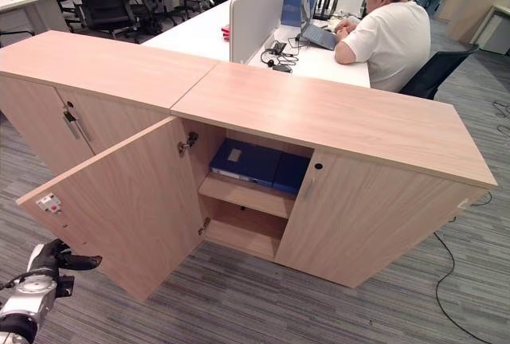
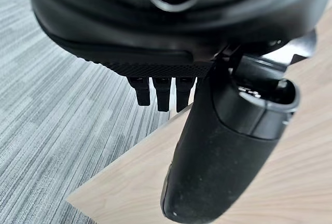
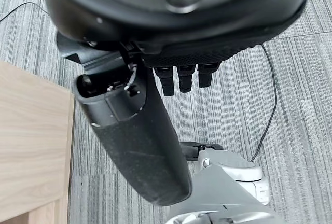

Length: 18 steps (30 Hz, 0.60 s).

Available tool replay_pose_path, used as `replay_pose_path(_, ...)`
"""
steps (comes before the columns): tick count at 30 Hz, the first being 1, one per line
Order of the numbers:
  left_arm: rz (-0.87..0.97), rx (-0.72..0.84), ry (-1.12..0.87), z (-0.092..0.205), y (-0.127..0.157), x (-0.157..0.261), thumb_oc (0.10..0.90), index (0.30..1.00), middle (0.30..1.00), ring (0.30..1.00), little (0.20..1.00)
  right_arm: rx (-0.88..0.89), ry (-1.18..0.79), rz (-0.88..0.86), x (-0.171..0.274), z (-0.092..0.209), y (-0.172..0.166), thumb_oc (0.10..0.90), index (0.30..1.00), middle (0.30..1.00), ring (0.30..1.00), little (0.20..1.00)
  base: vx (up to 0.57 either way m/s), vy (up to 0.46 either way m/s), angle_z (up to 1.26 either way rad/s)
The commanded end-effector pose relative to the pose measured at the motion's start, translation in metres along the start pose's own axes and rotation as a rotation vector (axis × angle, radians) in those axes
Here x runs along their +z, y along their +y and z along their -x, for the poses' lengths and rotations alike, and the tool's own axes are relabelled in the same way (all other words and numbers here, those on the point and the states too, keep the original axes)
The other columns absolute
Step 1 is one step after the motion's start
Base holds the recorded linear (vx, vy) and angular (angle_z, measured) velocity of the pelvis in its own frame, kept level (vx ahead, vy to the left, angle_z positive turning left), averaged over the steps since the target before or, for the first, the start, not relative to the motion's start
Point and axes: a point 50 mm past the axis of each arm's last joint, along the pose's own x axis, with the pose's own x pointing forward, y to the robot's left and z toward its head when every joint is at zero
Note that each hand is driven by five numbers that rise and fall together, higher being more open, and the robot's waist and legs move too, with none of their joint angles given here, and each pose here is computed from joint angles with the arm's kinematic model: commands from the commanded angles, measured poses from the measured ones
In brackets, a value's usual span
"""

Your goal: Put the empty folder in the office cabinet

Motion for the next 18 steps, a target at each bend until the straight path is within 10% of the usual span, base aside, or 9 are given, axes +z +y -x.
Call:
replay_pose_path(1, 0.121, -0.103, -0.596, 0.017, -0.02, 0.174, 0.8, 0.9, 0.9, 0.9, 0.9, -0.031, -0.077, 0.005, 0.029, 0.0, -0.01, 0.8, 0.9, 0.9, 0.9, 0.9, 0.0, 0.0, 0.0)
replay_pose_path(9, 0.102, -0.43, -0.916, 0.083, -0.098, 0.206, 0.8, 0.9, 0.9, 0.9, 0.9, 0.01, -0.063, -0.094, 0.019, 0.0, 0.002, 0.8, 0.9, 0.9, 0.9, 0.9, -0.01, -0.005, 0.07)
replay_pose_path(18, -0.042, -0.83, -0.933, 0.138, -0.185, 0.148, 0.8, 0.9, 0.9, 0.9, 0.9, 0.014, -0.034, -0.23, 0.013, -0.001, 0.015, 0.8, 0.9, 0.9, 0.9, 0.9, 0.0, -0.008, 0.15)
